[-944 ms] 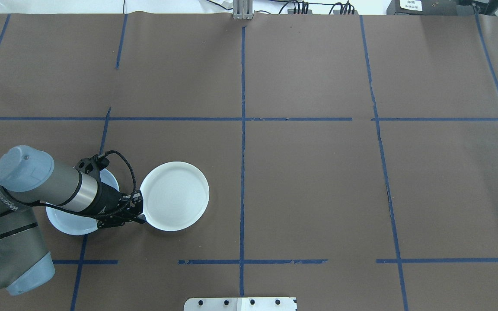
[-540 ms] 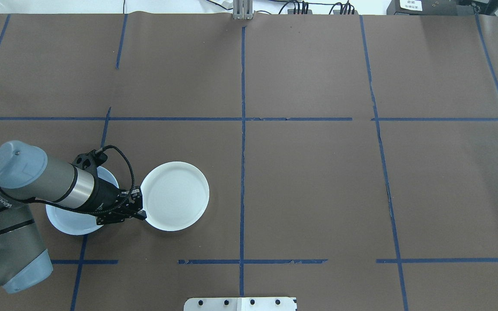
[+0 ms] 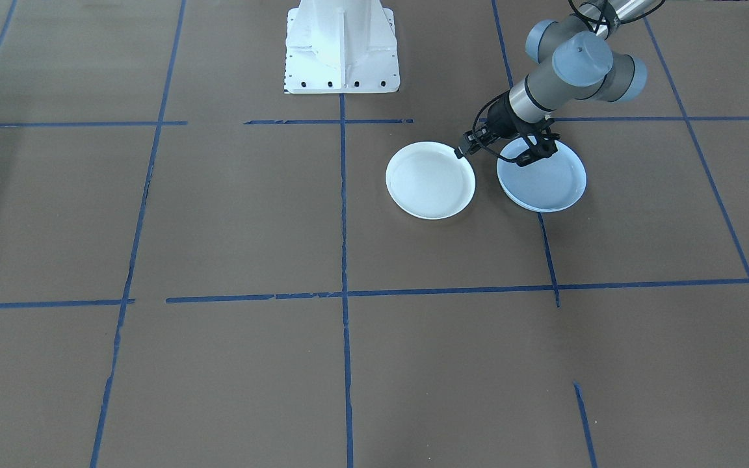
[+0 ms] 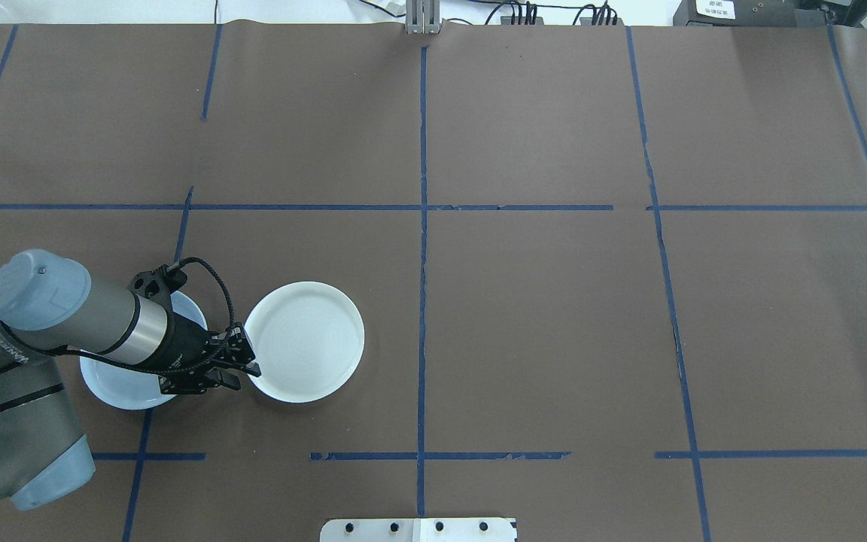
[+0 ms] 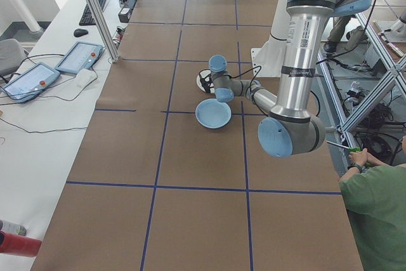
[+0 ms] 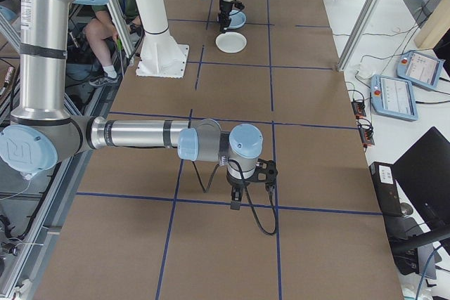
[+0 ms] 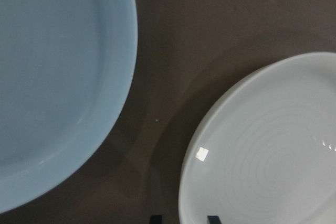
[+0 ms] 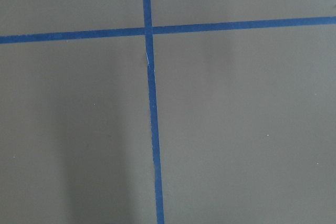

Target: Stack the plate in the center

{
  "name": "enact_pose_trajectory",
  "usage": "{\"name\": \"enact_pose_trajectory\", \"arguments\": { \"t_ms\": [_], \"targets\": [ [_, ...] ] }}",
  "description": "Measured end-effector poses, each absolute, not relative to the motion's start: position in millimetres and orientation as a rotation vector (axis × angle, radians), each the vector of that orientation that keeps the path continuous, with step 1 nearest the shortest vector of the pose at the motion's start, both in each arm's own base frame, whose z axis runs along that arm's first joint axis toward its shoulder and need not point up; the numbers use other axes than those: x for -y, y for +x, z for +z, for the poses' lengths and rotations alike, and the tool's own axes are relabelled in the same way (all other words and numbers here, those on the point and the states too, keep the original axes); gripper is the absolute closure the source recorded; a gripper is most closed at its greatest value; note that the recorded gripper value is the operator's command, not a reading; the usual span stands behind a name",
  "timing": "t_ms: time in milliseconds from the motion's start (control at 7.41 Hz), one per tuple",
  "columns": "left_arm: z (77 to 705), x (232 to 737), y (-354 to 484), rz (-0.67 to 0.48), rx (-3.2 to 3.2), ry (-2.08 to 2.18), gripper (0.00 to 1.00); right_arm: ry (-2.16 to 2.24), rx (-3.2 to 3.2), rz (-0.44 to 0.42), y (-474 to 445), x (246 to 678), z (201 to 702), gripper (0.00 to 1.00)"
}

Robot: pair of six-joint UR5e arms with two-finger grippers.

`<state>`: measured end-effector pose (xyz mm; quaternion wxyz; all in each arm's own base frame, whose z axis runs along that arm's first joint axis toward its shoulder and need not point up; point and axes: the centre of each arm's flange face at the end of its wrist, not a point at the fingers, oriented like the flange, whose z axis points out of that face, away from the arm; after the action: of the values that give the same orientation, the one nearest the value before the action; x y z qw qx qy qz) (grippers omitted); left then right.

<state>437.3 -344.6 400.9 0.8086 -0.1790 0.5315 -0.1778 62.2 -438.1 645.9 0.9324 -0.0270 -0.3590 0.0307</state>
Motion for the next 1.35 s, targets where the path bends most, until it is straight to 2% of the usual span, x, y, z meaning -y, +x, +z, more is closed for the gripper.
{"name": "enact_pose_trajectory", "arguments": {
  "t_ms": [270,405,675,1349],
  "targets": [
    [400,345,440,-0.375,-1.138,-0.382,0.59,-0.055,0.735,0.063,62,438,646,0.00],
    [402,345,442,-0.376,-1.133,-0.384,0.66,-0.055,0.735,0.063,62,438,646,0.00],
    [406,347,446,-0.377,-1.127,-0.385,1.00,-0.055,0.735,0.063,62,438,646,0.00],
    [399,365,435,-0.355,-1.154,-0.345,1.00,-0.055,0.735,0.063,62,438,646,0.00]
  ]
}}
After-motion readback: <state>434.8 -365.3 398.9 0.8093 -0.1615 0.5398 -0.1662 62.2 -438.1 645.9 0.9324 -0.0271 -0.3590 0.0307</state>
